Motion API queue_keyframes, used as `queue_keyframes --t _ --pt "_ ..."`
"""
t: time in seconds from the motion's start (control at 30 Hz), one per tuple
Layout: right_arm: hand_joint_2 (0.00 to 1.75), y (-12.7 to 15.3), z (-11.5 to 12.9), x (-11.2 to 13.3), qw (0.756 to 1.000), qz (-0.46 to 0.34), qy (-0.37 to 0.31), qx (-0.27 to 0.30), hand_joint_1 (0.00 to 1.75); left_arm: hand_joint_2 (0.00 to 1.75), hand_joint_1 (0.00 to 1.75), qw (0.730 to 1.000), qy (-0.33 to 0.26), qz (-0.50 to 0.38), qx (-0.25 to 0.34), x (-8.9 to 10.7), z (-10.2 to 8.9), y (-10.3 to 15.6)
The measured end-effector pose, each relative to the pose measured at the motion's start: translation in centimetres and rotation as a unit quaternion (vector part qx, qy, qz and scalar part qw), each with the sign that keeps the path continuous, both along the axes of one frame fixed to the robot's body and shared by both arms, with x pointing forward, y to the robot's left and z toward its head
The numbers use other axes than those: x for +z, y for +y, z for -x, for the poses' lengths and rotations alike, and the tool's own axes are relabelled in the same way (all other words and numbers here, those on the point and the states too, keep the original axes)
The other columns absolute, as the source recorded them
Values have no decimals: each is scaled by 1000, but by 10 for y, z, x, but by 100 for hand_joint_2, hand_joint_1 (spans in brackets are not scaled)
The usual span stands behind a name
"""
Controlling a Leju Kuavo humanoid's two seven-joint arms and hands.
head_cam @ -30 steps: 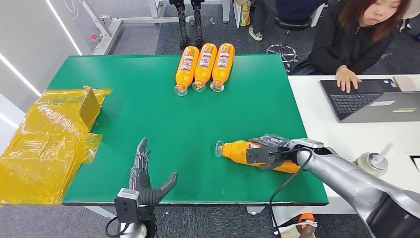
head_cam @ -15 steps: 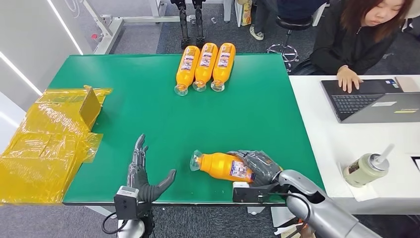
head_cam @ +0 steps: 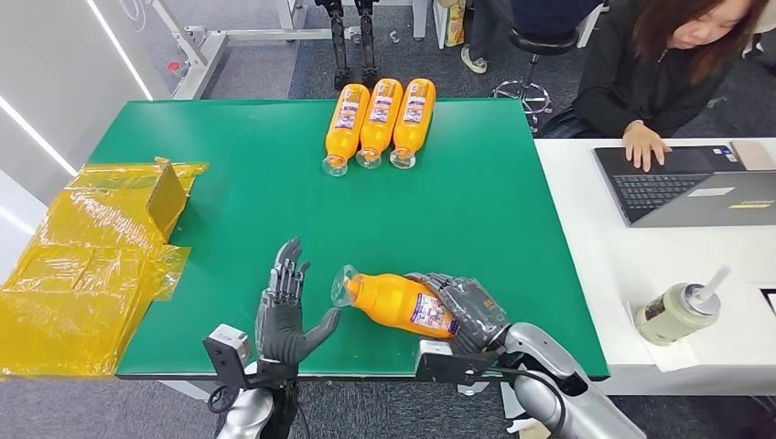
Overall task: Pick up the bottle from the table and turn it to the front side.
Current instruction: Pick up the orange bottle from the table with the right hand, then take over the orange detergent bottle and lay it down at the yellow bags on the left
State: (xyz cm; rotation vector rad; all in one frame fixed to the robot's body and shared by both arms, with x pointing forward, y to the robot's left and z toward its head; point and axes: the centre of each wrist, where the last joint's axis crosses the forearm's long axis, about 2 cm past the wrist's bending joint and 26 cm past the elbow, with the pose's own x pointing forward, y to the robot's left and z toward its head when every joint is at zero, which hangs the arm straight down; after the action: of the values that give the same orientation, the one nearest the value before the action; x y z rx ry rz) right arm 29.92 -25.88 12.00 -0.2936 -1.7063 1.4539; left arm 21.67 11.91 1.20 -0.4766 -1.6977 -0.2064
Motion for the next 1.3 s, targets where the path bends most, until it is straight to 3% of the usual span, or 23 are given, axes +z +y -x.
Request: queue_keyframes --t 0.2,0.53,0.9,1.2,1.3 --pt "175 1 5 -5 1000 -9 2 9 175 175 0 991 54 110 -53 -2 6 -4" --pt "175 17 29 -18 999 -32 10 19 175 175 0 986 77 132 -66 -3 10 -6" --pt "175 88 69 -28 991 -125 48 18 175 175 0 983 72 139 -90 10 -3 -18" --pt "175 111 74 -29 982 -165 87 35 175 175 0 983 70 144 -88 12 -5 -21" --pt "175 115 72 -33 979 -175 99 44 175 175 130 983 72 146 -81 12 -5 -20"
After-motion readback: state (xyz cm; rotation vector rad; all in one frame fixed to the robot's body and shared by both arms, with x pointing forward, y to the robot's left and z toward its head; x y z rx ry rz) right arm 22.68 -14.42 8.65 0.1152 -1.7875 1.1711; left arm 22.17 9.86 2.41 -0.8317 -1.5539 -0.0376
